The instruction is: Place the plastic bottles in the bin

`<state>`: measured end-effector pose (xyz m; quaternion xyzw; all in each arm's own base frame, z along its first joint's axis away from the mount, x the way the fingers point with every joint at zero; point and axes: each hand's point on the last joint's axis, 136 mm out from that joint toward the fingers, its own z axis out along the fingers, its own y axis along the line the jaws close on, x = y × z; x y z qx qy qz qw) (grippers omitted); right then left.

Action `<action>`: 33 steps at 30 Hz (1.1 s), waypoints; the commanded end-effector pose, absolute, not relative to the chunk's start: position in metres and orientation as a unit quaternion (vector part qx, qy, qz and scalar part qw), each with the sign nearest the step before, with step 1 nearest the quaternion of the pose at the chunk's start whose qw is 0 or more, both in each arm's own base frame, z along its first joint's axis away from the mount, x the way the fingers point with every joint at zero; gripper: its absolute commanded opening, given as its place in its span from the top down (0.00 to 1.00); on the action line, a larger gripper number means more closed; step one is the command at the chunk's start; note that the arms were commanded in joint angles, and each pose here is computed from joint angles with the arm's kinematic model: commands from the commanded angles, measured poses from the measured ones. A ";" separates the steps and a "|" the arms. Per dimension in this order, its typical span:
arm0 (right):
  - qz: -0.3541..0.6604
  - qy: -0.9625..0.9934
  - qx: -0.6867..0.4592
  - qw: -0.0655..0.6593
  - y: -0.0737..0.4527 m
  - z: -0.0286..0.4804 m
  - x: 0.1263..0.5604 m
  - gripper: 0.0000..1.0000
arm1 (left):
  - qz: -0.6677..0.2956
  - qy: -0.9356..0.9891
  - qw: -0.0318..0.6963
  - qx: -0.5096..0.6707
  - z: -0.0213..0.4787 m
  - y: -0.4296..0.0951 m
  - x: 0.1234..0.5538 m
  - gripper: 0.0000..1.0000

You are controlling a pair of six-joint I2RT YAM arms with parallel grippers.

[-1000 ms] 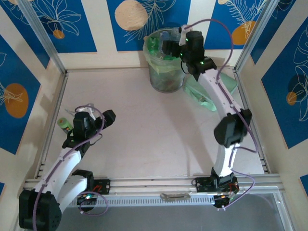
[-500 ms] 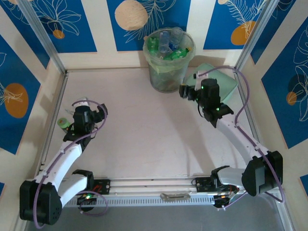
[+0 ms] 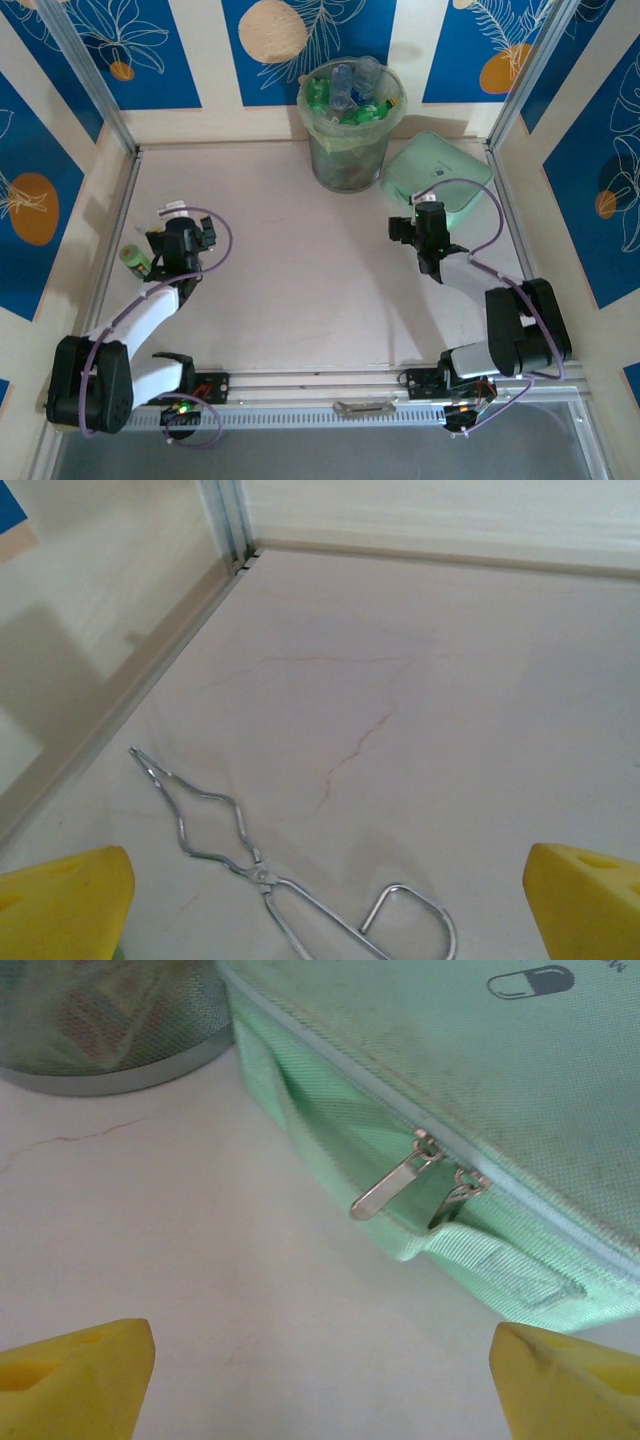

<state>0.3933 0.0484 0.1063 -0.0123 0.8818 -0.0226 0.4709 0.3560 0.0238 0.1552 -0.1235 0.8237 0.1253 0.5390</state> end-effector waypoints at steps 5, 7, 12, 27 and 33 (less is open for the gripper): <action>-0.030 0.856 -0.029 0.516 0.043 0.103 0.407 0.12 | 0.158 0.797 0.575 -0.101 0.142 0.028 0.367 0.00; -0.029 0.846 -0.034 0.531 0.043 0.105 0.407 0.12 | 0.156 0.799 0.575 -0.088 0.135 0.025 0.372 0.00; 0.008 0.835 0.023 0.550 0.019 0.102 0.404 0.05 | 0.141 0.793 0.591 -0.051 0.119 0.012 0.382 0.00; 0.033 0.823 0.037 0.566 0.010 0.094 0.397 0.01 | 0.097 0.792 0.603 0.014 0.100 -0.013 0.388 0.00; 0.033 0.823 0.036 0.566 0.010 0.094 0.396 0.01 | 0.099 0.792 0.603 0.012 0.100 -0.012 0.388 0.00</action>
